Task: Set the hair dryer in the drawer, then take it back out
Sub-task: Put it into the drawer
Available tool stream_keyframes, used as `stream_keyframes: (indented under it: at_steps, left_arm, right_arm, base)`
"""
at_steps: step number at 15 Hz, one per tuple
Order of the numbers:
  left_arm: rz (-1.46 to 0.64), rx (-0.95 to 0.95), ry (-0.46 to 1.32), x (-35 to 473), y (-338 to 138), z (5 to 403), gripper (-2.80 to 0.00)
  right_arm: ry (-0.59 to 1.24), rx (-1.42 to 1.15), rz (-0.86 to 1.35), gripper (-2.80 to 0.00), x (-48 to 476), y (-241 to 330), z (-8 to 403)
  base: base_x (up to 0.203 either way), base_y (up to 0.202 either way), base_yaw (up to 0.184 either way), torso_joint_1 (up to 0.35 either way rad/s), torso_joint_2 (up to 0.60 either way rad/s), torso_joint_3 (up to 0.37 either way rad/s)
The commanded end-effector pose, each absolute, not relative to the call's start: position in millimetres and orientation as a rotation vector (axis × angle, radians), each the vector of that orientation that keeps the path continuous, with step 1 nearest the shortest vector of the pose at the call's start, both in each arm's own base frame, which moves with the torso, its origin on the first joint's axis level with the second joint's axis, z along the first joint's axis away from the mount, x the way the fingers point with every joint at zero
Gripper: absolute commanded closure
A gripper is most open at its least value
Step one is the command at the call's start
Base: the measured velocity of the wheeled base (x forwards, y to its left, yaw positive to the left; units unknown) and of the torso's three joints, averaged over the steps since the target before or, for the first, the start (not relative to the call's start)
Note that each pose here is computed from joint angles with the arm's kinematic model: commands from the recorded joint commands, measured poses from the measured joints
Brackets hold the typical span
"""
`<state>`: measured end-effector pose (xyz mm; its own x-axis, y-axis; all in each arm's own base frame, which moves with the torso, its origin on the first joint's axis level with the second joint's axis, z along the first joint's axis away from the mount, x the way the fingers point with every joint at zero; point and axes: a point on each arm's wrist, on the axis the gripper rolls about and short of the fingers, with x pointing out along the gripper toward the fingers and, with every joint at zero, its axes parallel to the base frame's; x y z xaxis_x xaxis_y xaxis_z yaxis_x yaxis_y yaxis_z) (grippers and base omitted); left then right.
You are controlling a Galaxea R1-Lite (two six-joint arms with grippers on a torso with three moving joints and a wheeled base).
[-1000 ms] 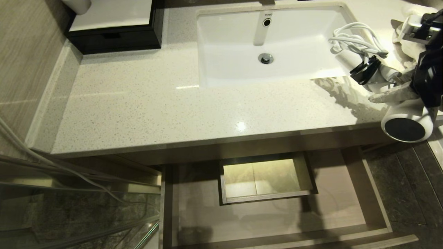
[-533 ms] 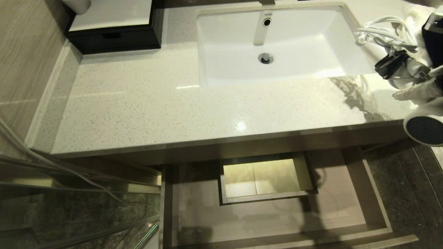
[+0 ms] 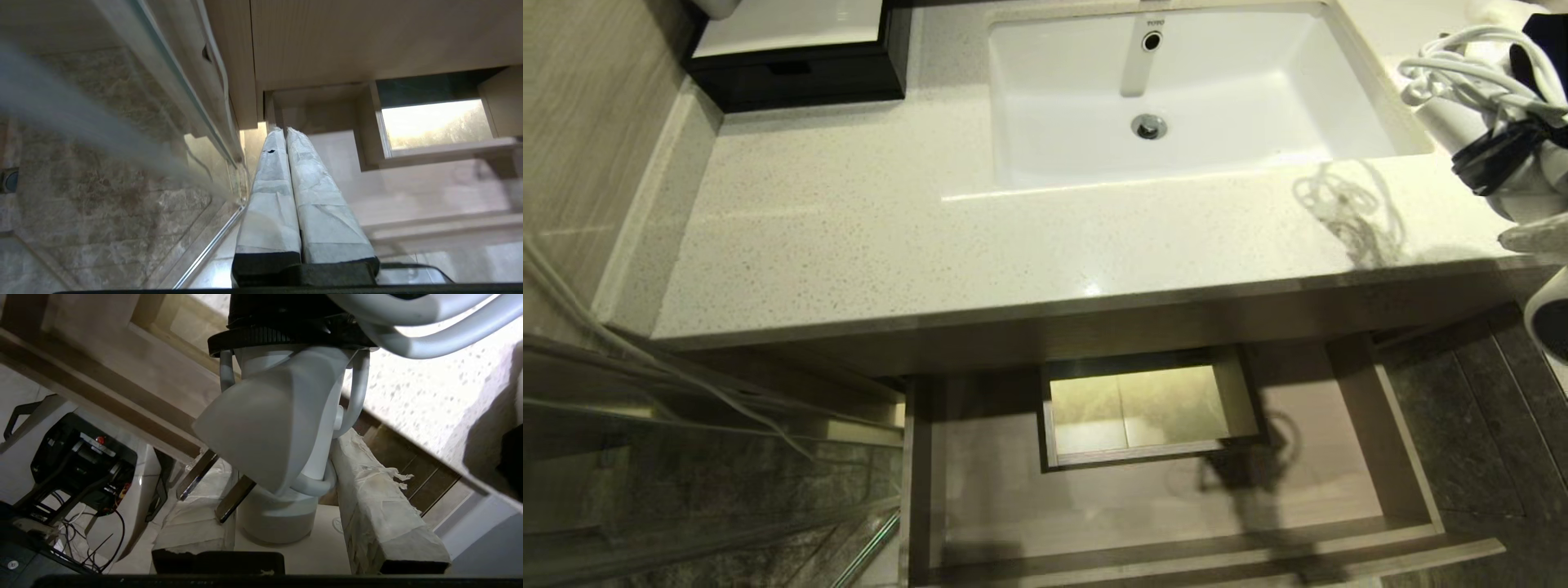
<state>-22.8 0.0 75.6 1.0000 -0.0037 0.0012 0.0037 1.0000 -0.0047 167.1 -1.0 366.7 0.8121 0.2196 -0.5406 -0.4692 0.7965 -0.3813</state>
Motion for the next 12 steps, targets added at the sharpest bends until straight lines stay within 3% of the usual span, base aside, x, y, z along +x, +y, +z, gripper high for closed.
stream_keyframes:
  at_steps: [1, 12]
  left_arm:
    - [-0.004, -0.005, -0.001, -22.7, 0.0, 75.4, 0.0]
    - [-0.002, -0.006, -0.002, -22.8, 0.0, 75.6, 0.0]
  right_arm:
    - [0.475, -0.536, 0.381, 0.0, 151.3, -0.4, 369.5]
    - [0.487, -0.521, 0.341, 0.0, 117.3, -3.8, 356.2]
  base:
    - [0.0, 0.0, 0.0, -0.347, 0.16, -0.158]
    - [0.0, 0.0, 0.0, -0.31, 0.09, -0.214]
